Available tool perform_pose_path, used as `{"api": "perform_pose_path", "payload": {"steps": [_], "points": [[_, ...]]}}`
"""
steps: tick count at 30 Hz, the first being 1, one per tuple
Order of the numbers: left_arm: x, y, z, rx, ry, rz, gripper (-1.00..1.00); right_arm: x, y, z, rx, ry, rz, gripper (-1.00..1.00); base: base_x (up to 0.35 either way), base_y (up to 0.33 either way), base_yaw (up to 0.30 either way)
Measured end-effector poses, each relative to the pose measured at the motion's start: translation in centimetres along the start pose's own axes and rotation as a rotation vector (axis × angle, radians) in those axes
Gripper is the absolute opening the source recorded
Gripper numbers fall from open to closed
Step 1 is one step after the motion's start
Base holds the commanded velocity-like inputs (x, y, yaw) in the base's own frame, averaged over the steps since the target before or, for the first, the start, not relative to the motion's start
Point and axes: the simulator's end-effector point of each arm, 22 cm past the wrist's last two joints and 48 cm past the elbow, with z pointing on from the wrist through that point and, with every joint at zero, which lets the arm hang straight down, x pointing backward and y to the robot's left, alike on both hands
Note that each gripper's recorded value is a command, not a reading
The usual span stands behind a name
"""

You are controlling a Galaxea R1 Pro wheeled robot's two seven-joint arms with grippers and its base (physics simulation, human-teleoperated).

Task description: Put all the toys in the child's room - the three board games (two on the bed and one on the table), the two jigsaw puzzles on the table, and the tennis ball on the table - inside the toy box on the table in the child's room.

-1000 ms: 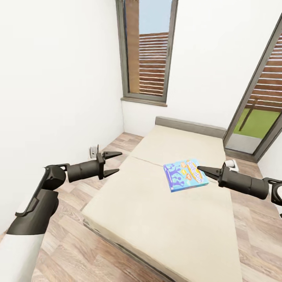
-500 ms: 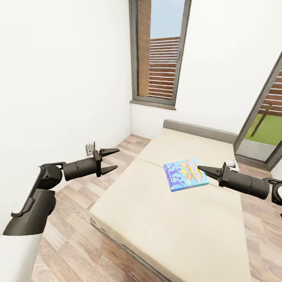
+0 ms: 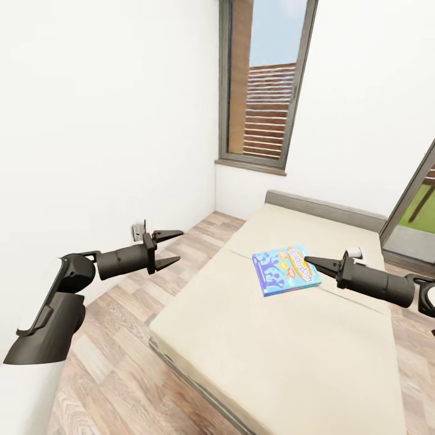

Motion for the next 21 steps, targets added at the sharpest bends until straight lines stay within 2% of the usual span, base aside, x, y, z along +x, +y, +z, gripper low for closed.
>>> {"api": "perform_pose_path", "payload": {"steps": [10, 21], "points": [[0.24, 0.13, -0.12, -0.004, 0.001, -0.001, 1.0, 0.0, 0.18, -0.02, 0.0, 0.001, -0.004, -1.0, 0.033, 0.0, 0.114], [0.34, 0.19, -0.23, -0.006, 0.0, -0.004, 1.0, 0.04, 0.34, -0.04, 0.003, 0.002, -0.009, -1.0, 0.002, 0.0, 0.259]]}}
